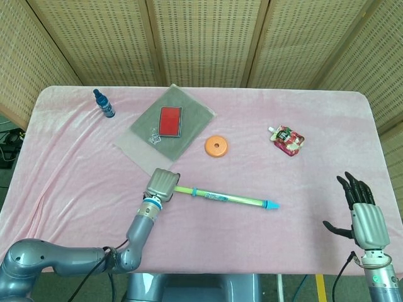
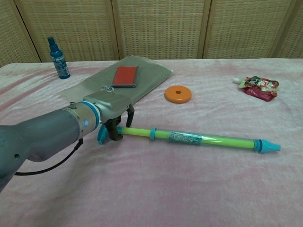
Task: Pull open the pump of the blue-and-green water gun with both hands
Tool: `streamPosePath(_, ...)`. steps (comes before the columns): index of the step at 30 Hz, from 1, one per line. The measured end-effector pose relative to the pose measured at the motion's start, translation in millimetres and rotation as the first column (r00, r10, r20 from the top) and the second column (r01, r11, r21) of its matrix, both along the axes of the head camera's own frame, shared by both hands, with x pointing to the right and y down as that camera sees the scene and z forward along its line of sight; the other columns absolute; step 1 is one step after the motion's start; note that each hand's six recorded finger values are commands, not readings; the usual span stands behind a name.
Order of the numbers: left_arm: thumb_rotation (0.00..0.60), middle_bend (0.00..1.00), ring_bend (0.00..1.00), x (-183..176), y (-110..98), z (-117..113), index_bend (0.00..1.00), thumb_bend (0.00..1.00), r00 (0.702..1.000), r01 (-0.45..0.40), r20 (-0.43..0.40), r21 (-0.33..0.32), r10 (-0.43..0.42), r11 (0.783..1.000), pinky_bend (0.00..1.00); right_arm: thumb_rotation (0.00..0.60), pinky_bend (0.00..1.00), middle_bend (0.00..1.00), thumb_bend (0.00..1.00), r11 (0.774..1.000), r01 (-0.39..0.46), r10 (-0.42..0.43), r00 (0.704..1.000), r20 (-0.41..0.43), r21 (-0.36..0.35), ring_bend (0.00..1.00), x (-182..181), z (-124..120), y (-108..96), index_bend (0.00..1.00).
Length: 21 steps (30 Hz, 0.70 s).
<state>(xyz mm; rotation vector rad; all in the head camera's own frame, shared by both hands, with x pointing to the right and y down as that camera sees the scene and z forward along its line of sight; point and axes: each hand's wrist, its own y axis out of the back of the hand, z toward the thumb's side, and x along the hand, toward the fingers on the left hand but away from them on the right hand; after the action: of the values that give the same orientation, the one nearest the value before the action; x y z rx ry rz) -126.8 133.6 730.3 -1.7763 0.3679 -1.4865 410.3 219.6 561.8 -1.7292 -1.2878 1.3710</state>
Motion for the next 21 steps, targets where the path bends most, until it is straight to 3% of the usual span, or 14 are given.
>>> streamPosePath(6, 0.6, 0.88, 0.81, 3.5, 2.3, 6.9, 0.47, 0.36, 0.999, -0.013, 0.03, 0.009, 0.012, 1.0, 0.75, 0.6, 0.0, 0.0, 0.13, 1.0, -0.001, 0.001, 1.0, 0.005, 0.002, 0.0, 0.6, -0.8, -0.4, 0.0)
streamPosePath(8, 0.6, 0.88, 0.81, 4.3, 3.3, 8.8, 0.56, 0.37, 0.999, -0.019, 0.04, 0.019, 0.018, 1.0, 0.76, 0.6, 0.0, 0.0, 0.13, 1.0, -0.001, 0.001, 1.0, 0.006, 0.003, 0.0, 0.5, -1.3, -0.4, 0.0)
streamPosePath(12, 0.6, 0.9, 0.82, 5.5, 4.7, 9.3, 0.75, 0.5, 0.999, -0.023, 0.044, 0.037, 0.021, 0.999, 0.77, 0.6, 0.0, 0.0, 0.13, 1.0, 0.002, -0.002, 1.0, 0.005, 0.005, 0.0, -0.1, -1.3, -0.1, 0.0)
streamPosePath(21, 0.6, 0.91, 0.84, -2.7, -1.7, -10.0, 0.82, 0.6, 1.0, 0.025, -0.02, 0.059, -0.024, 0.998, 0.78, 0.6, 0.0, 0.0, 0.13, 1.0, 0.019, -0.019, 1.0, 0.003, -0.003, 0.0, -4.3, 0.2, 1.7, 0.01)
